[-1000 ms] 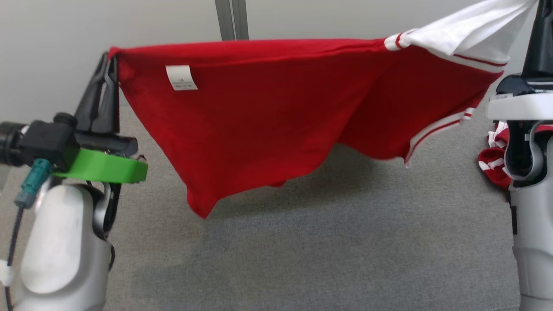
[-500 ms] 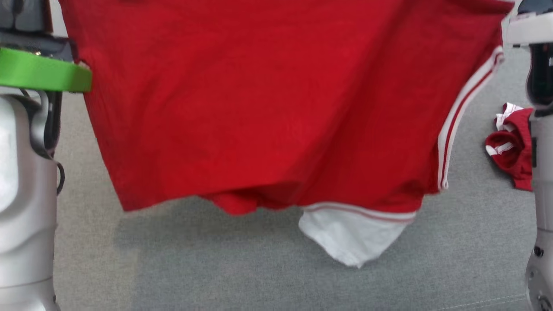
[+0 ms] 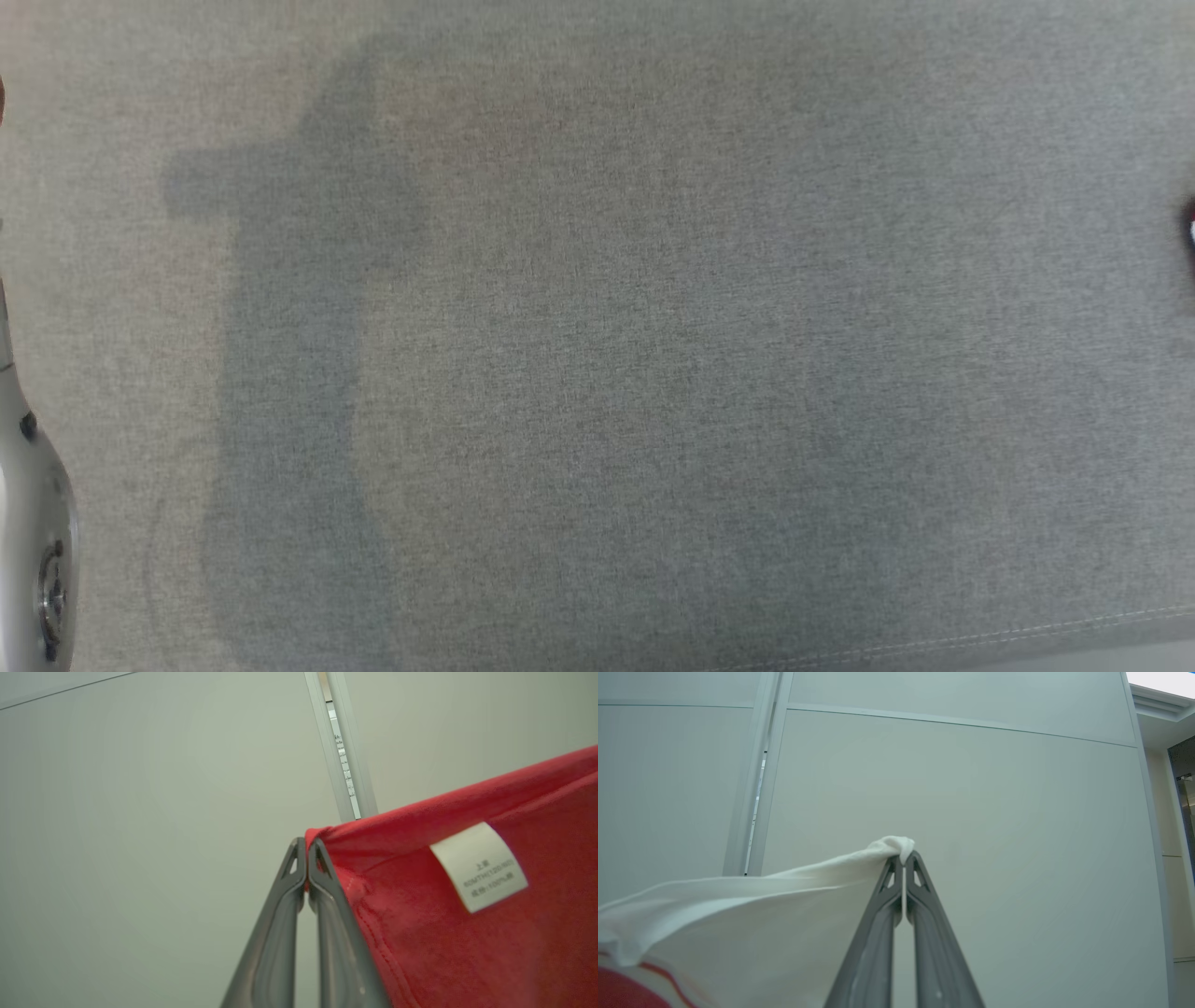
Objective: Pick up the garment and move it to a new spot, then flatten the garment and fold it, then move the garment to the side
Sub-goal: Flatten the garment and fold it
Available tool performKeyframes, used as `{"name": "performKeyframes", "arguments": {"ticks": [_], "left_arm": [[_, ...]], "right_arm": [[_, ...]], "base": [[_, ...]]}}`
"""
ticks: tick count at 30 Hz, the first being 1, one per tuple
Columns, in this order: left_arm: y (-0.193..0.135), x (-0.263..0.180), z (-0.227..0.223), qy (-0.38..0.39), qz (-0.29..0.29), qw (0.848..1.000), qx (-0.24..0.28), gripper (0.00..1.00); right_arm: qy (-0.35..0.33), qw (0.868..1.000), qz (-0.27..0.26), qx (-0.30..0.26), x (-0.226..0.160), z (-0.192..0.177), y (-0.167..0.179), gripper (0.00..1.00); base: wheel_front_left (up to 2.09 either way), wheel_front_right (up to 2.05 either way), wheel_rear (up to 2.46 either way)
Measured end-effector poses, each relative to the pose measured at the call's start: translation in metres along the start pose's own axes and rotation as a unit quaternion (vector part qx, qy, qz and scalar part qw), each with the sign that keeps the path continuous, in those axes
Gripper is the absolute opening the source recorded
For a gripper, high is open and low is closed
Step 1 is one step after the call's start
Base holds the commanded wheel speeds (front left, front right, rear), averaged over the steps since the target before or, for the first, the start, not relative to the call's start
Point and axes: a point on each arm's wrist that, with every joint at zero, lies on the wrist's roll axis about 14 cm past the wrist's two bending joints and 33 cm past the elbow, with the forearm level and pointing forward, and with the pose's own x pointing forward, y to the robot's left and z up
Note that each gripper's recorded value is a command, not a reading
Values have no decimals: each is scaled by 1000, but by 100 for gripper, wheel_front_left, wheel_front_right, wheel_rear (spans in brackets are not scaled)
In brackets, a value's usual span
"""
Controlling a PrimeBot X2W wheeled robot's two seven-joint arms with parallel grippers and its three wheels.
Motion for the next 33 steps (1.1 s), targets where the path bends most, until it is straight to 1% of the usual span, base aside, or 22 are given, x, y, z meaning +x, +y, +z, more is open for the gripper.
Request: {"name": "performKeyframes", "arguments": {"ticks": [3,4,6,8,9,11,12,13,15,18,21,24,26,29,33], "left_arm": [[-6,-15,-53,48,2,999,-17,0],[-11,-29,-82,83,-2,996,-23,0],[-22,-61,-129,144,-6,989,-40,0],[-33,-96,-166,196,2,978,-69,0],[-36,-110,-176,214,6,974,-80,0],[-46,-152,-200,265,20,958,-108,0],[-51,-168,-207,285,23,951,-119,0],[-56,-184,-213,303,25,944,-127,0],[-68,-220,-220,339,35,928,-148,0],[-80,-257,-220,373,42,912,-163,0],[-89,-288,-218,402,49,897,-176,0],[-94,-309,-212,418,54,888,-184,0],[-99,-322,-207,428,56,882,-190,0],[-101,-338,-198,437,63,876,-196,0],[-98,-357,-185,443,77,871,-201,0]], "right_arm": [[45,999,5,22,-20,-53,15,0],[66,997,2,39,-33,-74,18,0],[109,993,2,52,-64,-111,22,0],[164,984,-6,74,-106,-148,25,0],[185,980,-7,78,-124,-160,27,0],[232,968,-16,93,-169,-177,27,0],[249,963,-21,98,-185,-181,27,0],[265,958,-25,102,-201,-185,27,0],[306,944,-40,114,-240,-191,25,0],[344,929,-60,127,-280,-188,22,0],[372,916,-73,133,-312,-181,20,0],[393,905,-85,135,-337,-173,16,0],[401,901,-94,137,-349,-165,13,0],[407,895,-117,142,-364,-153,4,0],[422,887,-123,143,-386,-140,2,0]], "base": [[0,0,0],[0,0,0],[0,0,0],[0,0,0],[0,0,0],[0,0,0],[0,0,0],[0,0,0],[0,0,0],[0,0,0],[0,0,0],[0,0,0],[0,0,0],[0,0,0],[0,0,0]]}}
